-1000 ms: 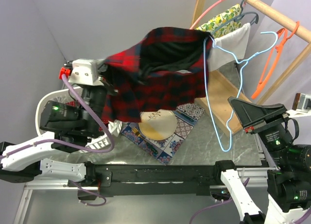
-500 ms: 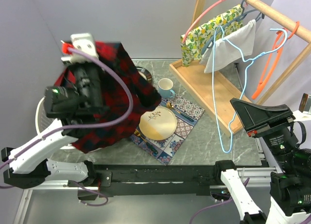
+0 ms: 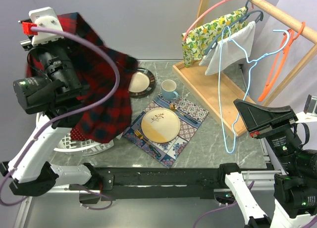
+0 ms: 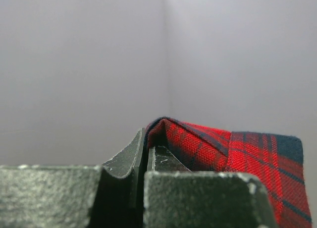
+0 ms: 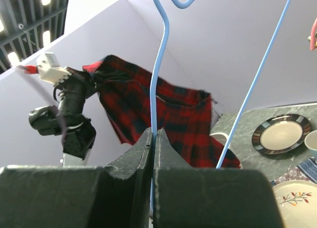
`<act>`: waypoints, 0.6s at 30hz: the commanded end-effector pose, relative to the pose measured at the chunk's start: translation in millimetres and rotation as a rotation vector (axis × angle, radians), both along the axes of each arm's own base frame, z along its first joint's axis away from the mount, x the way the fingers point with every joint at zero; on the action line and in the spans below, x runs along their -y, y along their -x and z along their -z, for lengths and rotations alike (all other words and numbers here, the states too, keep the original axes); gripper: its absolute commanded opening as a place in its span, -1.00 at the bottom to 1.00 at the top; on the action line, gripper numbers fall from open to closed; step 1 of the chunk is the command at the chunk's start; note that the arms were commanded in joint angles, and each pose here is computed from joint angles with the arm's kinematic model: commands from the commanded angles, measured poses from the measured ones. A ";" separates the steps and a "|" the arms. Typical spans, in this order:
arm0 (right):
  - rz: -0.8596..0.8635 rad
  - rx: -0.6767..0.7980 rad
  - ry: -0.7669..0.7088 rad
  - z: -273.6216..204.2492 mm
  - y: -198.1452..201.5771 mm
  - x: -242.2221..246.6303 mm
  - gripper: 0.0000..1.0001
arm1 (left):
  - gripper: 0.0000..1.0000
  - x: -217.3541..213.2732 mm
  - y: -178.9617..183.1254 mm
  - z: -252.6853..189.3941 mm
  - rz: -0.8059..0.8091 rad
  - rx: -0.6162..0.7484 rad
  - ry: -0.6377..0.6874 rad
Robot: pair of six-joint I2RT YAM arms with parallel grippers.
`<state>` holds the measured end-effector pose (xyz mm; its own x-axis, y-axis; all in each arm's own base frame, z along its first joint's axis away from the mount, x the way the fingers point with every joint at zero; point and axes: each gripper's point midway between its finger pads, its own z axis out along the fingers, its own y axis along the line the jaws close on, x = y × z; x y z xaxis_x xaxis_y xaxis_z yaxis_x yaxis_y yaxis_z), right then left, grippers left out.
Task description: Remove the skirt from the hanger
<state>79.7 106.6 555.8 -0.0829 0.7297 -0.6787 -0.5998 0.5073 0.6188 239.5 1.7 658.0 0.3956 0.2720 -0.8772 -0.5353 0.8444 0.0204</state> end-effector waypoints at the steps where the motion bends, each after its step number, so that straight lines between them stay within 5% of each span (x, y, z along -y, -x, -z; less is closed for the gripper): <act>1: 0.032 0.146 0.020 -15.0 41.4 6.4 -1.00 | -0.98 -24.4 -0.5 -14.6 -0.100 0.063 -0.063; 8: 0.038 0.152 0.040 -13.8 39.3 6.1 -1.00 | -0.98 -86.4 -3.8 -27.3 -0.340 0.099 -0.057; 18: 0.054 0.145 0.065 -10.9 28.1 6.5 -1.00 | -0.98 -96.7 -15.8 -32.4 -0.474 0.123 -0.050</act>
